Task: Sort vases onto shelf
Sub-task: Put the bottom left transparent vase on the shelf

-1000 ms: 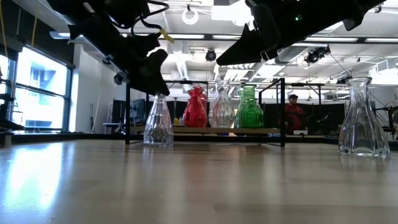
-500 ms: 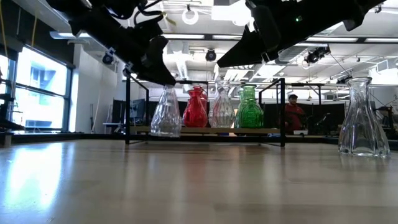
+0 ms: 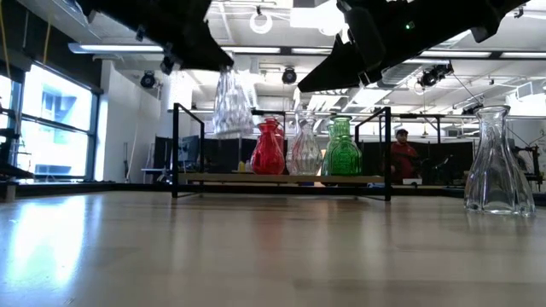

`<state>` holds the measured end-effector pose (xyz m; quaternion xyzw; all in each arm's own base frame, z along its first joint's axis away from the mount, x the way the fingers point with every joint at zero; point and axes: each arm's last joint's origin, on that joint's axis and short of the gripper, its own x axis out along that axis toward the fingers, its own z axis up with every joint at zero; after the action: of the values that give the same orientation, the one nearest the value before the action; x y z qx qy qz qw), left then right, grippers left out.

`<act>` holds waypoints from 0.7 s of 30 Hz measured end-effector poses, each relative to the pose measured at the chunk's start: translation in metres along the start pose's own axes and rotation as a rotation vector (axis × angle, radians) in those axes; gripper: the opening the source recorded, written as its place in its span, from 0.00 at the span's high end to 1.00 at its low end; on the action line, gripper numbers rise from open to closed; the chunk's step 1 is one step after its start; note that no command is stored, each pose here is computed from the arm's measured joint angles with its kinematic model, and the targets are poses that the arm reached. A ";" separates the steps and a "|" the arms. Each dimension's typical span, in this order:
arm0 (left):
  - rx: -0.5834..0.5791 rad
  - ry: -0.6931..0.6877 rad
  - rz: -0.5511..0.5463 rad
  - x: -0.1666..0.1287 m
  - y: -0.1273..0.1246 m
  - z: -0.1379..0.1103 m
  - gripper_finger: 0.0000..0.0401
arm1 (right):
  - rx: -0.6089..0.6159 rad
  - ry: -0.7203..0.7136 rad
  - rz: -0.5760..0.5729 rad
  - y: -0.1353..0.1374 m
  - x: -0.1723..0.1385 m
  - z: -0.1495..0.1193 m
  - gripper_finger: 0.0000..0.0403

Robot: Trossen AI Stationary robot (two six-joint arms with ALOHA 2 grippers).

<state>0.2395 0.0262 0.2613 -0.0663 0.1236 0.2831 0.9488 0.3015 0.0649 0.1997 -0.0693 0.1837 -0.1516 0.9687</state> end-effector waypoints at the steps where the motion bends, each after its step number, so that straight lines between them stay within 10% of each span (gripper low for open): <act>1: -0.009 -0.015 0.003 -0.003 0.002 0.004 0.79 | 0.000 0.000 0.000 0.000 0.000 0.000 0.94; 14: 0.038 -0.018 0.165 0.001 0.039 0.085 0.79 | 0.001 0.000 0.002 0.000 0.000 0.000 0.94; 21: 0.008 0.061 0.204 0.037 0.067 0.083 0.79 | 0.004 0.000 0.014 0.000 0.000 0.000 0.94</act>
<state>0.2482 0.1176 0.3268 -0.0583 0.1596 0.3755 0.9111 0.3017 0.0653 0.1996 -0.0660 0.1837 -0.1454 0.9699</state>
